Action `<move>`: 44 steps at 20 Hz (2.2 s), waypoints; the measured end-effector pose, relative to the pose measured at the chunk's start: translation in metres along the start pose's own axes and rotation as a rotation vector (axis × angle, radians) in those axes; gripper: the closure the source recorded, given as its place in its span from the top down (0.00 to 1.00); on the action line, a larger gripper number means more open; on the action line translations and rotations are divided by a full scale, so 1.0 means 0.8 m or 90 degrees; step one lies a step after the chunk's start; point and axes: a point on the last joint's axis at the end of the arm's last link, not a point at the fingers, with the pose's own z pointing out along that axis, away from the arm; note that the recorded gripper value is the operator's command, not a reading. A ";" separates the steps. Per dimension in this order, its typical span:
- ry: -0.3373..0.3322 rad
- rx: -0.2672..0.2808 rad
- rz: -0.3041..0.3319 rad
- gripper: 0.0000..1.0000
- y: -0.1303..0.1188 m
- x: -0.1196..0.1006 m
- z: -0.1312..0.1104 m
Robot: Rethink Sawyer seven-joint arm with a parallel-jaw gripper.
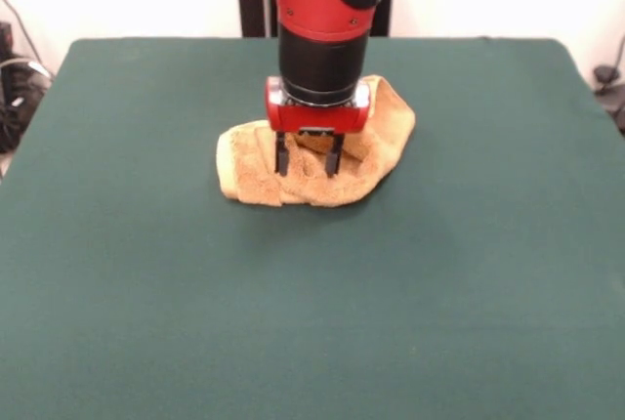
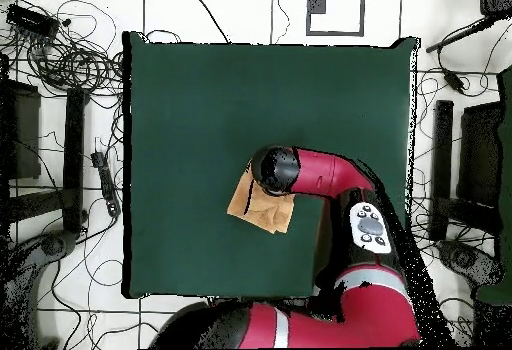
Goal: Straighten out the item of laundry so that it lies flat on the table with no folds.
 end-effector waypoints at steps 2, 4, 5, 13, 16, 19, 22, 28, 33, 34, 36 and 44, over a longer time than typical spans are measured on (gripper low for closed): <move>-0.002 0.003 -0.005 1.00 0.006 -0.001 -0.003; -0.005 0.006 -0.012 1.00 0.012 -0.002 -0.008; -0.009 0.007 -0.016 1.00 0.017 -0.003 -0.014; -0.049 0.025 -0.046 1.00 0.049 -0.018 -0.083; -0.060 0.034 -0.056 1.00 0.059 -0.024 -0.113; -0.067 0.038 -0.062 1.00 0.068 -0.026 -0.134; -0.075 0.040 -0.070 1.00 0.079 -0.029 -0.149; -0.080 0.040 -0.073 1.00 0.085 -0.030 -0.154; -0.080 0.038 -0.064 1.00 0.076 -0.031 -0.154; -0.079 0.038 -0.059 1.00 0.070 -0.032 -0.154; -0.077 0.038 -0.047 1.00 0.055 -0.033 -0.154; -0.053 0.027 0.008 1.00 -0.002 -0.044 -0.163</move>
